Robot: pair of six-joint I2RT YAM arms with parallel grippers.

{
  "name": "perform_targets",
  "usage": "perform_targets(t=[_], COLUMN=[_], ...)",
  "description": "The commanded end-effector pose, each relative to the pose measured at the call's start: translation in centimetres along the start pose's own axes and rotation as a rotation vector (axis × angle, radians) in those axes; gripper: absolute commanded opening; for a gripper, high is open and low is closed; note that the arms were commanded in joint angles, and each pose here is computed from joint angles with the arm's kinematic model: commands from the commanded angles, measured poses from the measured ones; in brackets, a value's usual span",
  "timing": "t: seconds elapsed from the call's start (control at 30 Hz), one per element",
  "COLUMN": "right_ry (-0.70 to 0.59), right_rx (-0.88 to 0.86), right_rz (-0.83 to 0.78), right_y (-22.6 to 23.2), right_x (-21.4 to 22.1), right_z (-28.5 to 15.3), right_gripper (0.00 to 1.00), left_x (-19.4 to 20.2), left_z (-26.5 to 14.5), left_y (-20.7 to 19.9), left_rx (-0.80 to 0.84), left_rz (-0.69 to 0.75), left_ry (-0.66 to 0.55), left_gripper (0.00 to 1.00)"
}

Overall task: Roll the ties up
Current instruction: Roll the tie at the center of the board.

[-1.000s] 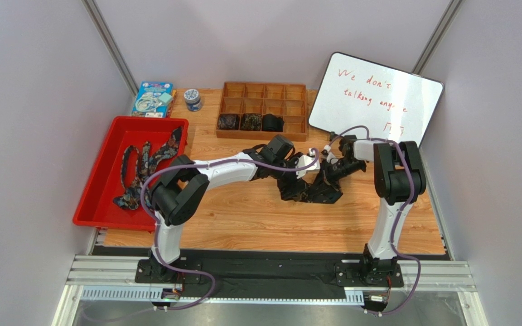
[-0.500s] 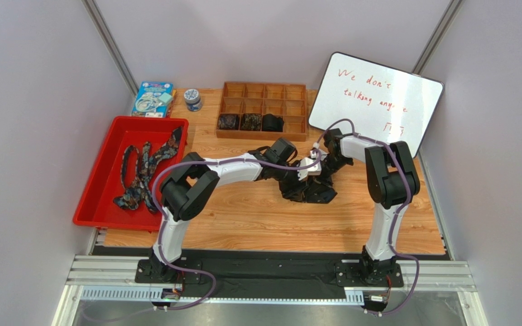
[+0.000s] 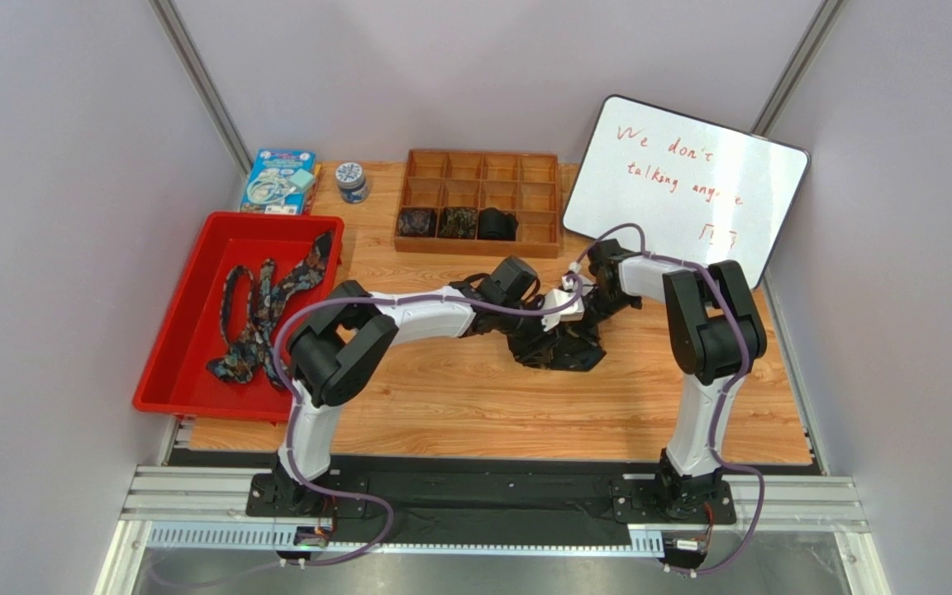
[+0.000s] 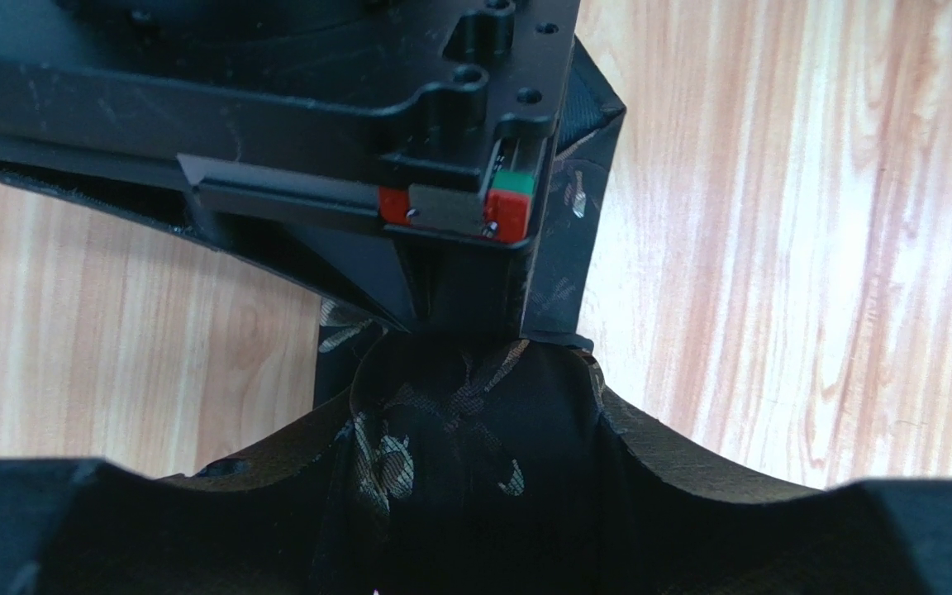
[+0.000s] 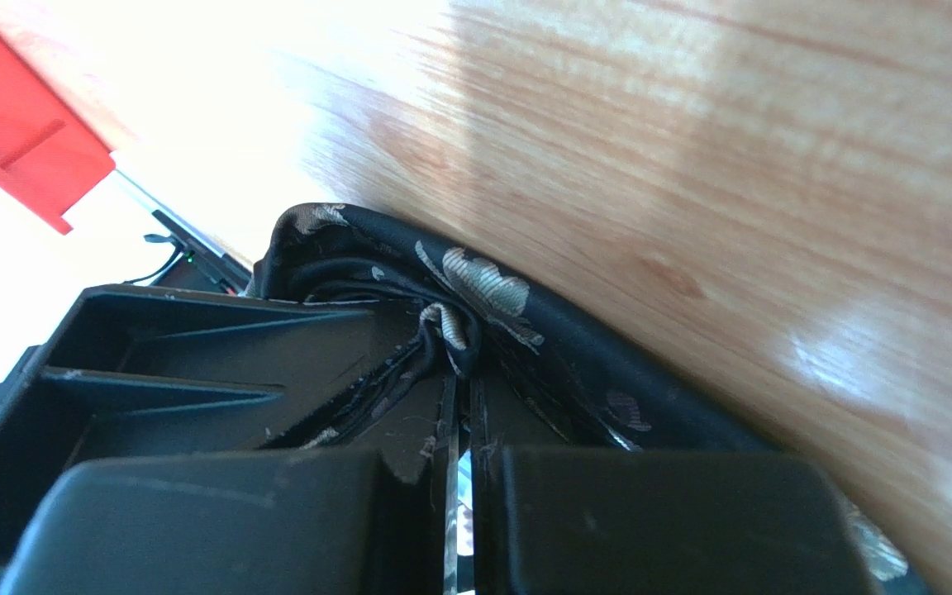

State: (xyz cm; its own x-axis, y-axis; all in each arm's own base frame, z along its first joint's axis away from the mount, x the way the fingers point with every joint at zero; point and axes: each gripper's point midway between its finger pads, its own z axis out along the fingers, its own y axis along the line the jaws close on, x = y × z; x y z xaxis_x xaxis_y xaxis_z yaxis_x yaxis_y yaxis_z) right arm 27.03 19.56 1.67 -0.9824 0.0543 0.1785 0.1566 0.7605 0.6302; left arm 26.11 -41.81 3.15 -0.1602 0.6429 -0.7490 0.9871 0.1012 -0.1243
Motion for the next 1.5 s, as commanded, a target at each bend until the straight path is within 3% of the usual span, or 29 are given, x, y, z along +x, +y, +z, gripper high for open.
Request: perform_targets(t=[0.0,0.17,0.43,0.8,1.0,1.07,1.23,1.47], right_ry=[-0.075,-0.032,0.094,0.032,0.082,0.066,0.031,-0.042], right_rx=[0.004,-0.051,-0.155,-0.181,-0.183,-0.198,-0.244,-0.273], right_rz=[-0.106,-0.126,-0.102,-0.121,-0.151,-0.144,-0.195,-0.214], right_y=[-0.4,0.9,0.8,0.9,1.6,1.7,2.1,2.7], right_x=[-2.1,-0.9,2.6,-0.3,1.7,2.2,2.6,1.6], right_z=[2.4,1.1,2.4,-2.7,-5.1,-5.8,-5.9,-4.8], right_gripper=[0.02,0.09,0.03,0.29,0.3,0.35,0.47,0.51], left_x=[3.2,5.1,7.2,13.7,15.1,15.2,14.8,14.1], left_z=[2.1,1.8,0.1,0.0,-0.1,-0.1,0.0,0.0], left_y=[-1.6,-1.8,-3.1,-3.8,-4.1,-4.3,-4.2,-4.6], left_rx=[-0.036,-0.059,-0.081,-0.047,-0.026,-0.011,0.033,0.104], left_rz=[0.087,0.139,0.103,0.09,0.089,0.075,0.034,0.0], left_ry=[0.136,0.241,0.349,0.525,0.548,0.544,0.524,0.485], left_gripper=[0.4,0.37,0.34,0.28,0.23,0.23,0.29,0.33])
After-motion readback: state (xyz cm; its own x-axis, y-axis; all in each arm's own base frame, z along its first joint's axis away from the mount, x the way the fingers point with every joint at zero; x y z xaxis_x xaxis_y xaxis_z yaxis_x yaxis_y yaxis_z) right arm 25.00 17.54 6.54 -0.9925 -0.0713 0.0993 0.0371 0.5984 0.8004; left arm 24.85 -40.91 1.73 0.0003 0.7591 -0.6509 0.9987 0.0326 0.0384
